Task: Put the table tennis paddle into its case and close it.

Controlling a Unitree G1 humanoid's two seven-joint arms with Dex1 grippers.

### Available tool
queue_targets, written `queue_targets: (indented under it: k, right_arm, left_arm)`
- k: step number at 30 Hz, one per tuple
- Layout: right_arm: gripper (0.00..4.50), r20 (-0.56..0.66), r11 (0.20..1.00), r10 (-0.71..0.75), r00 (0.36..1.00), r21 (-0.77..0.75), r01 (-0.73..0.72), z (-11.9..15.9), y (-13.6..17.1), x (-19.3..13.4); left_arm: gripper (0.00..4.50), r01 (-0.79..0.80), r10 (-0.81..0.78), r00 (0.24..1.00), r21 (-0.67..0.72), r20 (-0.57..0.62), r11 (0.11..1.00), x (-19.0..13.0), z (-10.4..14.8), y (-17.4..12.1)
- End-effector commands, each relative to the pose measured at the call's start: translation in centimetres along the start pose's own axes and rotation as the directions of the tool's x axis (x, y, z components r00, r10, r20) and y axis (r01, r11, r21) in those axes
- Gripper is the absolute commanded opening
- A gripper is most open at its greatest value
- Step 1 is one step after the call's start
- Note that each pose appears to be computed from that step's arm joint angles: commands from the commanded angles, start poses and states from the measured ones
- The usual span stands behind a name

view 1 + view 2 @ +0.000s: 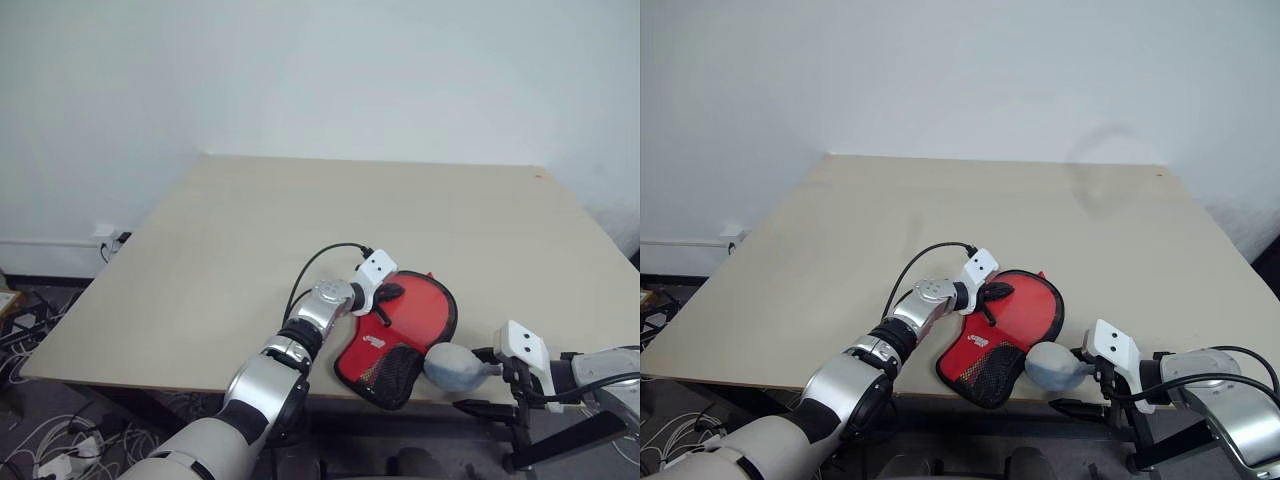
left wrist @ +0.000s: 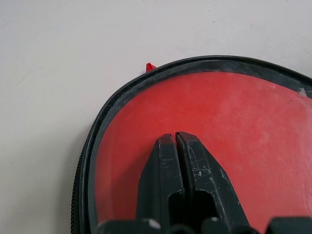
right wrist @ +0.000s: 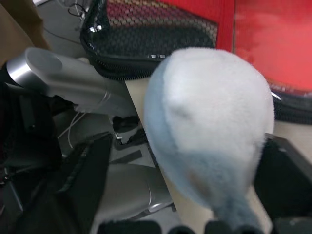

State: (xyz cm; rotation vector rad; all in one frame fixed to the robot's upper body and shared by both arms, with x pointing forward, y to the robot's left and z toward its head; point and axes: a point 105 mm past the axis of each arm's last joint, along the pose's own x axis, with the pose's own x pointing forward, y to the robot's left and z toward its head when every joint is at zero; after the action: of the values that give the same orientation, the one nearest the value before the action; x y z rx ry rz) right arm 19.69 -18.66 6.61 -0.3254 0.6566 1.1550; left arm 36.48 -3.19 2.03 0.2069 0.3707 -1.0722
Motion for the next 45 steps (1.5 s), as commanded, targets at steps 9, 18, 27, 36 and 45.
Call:
queue_targets:
  k: [9,18,27,36,45]
  right_arm:
    - [4.42,0.144,0.984,-0.151,0.978,-0.069,0.162,4.4,-3.0,-2.3]
    - [4.42,0.181,0.927,-0.374,0.91,0.039,0.374,5.5,-8.0,-1.9]
    - [4.42,0.101,0.851,-0.485,0.869,0.282,0.442,3.8,-11.7,0.8]
    - [4.42,0.016,0.753,-0.486,0.874,0.515,0.409,2.3,-13.2,2.0]
    - [3.35,0.032,0.731,-0.466,0.884,0.576,0.365,2.4,-13.1,2.6]
  left_arm:
    - [0.0,-0.007,-0.006,0.986,-0.078,-0.166,0.997,-0.6,-5.3,-0.7]
    - [0.0,-0.014,0.001,0.987,-0.08,-0.161,0.997,-0.6,-5.1,-0.5]
    - [0.0,-0.042,0.029,0.991,-0.101,-0.129,0.994,-1.1,-4.5,0.5]
    - [0.0,-0.04,0.043,0.999,-0.21,0.011,0.977,-1.7,-1.8,2.0]
    - [0.0,-0.022,0.049,0.994,-0.263,0.098,0.965,-2.2,-0.1,2.7]
